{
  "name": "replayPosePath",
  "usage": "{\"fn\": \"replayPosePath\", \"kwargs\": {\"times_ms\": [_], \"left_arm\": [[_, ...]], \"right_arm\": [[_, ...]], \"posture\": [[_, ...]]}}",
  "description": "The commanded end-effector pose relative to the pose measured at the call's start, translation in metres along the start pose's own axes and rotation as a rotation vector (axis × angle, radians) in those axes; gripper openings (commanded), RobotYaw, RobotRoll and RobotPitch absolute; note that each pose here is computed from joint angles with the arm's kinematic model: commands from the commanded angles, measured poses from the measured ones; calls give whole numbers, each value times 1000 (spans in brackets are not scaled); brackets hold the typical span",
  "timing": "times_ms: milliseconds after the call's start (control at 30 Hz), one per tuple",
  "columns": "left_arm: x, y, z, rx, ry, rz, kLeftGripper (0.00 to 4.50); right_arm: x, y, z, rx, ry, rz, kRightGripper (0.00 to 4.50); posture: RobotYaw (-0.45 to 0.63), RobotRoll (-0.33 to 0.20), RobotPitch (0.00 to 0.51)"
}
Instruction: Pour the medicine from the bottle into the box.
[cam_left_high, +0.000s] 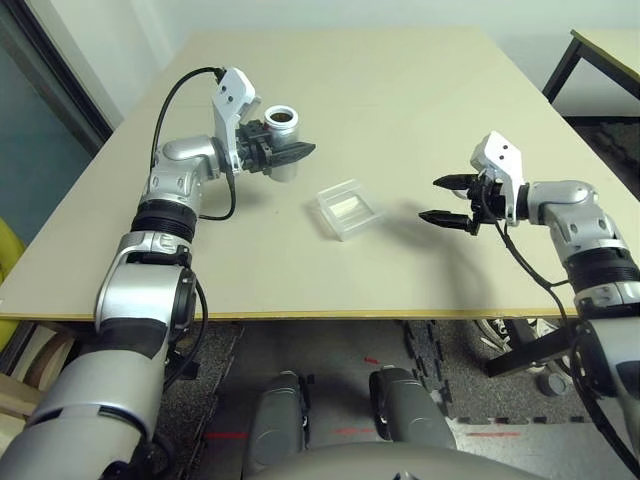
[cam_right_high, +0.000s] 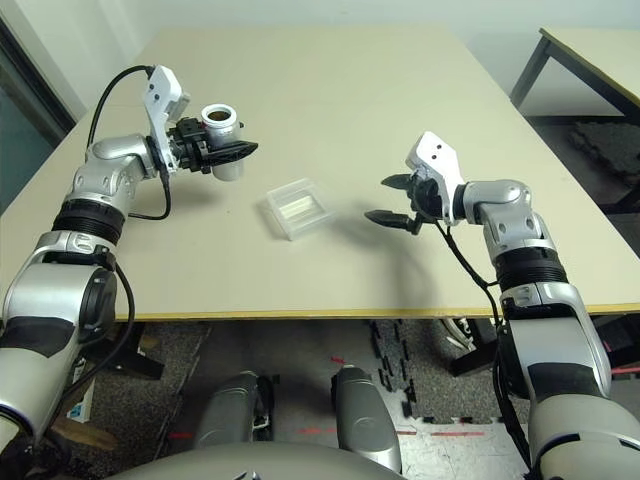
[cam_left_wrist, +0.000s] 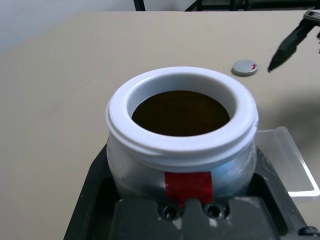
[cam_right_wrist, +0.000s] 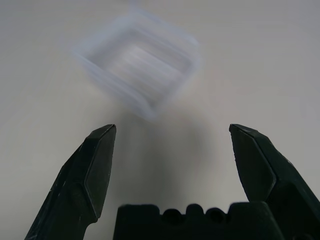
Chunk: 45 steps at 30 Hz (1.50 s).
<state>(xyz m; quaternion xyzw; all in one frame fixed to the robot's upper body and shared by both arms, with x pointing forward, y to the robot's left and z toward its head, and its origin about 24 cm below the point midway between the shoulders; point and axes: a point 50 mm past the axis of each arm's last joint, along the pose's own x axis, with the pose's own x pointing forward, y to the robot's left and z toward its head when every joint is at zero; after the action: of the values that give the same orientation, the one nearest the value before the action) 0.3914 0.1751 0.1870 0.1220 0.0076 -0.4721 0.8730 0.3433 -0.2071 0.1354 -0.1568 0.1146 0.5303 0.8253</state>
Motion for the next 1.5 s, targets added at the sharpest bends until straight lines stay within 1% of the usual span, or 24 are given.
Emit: {"fn": "replayPosePath", "kwargs": {"times_ms": [33,267,600,733,767,800,833,867,900,933,967,1000,1033,1067,1100,1200,1233,1367,1500], "left_arm": [[2,2,5,22,9,2,2669],[3,3,5,28,18,0,2669],[7,2,-1,24,54,-5,2669],[10,2,-5,83,115,23,2669],[12,3,-3,133,135,45,2669],[15,4,0,197,157,68,2669],[19,4,3,298,192,88,2669],[23,3,7,432,231,103,2669],[29,0,12,626,286,103,2669],[33,-2,14,758,316,94,2669],[42,-6,20,1016,382,77,2669],[51,-11,24,1255,415,45,2669],[57,-15,26,1412,422,19,2669],[65,-20,29,1521,404,-12,2669],[70,-24,31,1567,387,-24,2669],[84,-35,24,1933,422,-209,2669],[87,-37,23,2022,425,-258,2669],[95,-40,24,2248,443,-380,2669],[102,-43,31,2328,437,-391,2669]], "right_arm": [[2,6,5,13,-37,55,4500],[3,9,12,23,-87,80,4500],[4,8,6,40,-79,47,4500],[7,8,6,51,-93,46,4500],[7,8,6,54,-96,45,4500],[7,8,6,54,-97,44,4500],[8,8,7,56,-100,42,4500],[8,7,7,58,-106,41,4500],[9,7,8,61,-112,40,4500],[10,7,9,62,-116,39,4500],[11,6,10,67,-124,39,4500],[13,6,11,70,-130,39,4500],[13,6,11,73,-134,40,4500],[15,6,12,82,-143,41,4500],[16,5,13,88,-149,42,4500],[20,5,16,109,-176,51,4500],[22,5,17,117,-187,51,4500],[27,6,19,143,-217,48,4500],[30,9,19,152,-232,46,4500]], "posture": [[-220,0,21],[-224,0,16],[-227,0,2],[-224,0,0],[-224,0,0],[-224,0,0],[-218,0,0],[-218,0,0],[-218,0,0],[-213,0,0],[-208,0,0],[-198,0,0],[-198,0,0],[-184,0,0],[-180,0,0],[-175,0,0],[-175,0,0],[-189,0,11],[-213,0,20]]}}
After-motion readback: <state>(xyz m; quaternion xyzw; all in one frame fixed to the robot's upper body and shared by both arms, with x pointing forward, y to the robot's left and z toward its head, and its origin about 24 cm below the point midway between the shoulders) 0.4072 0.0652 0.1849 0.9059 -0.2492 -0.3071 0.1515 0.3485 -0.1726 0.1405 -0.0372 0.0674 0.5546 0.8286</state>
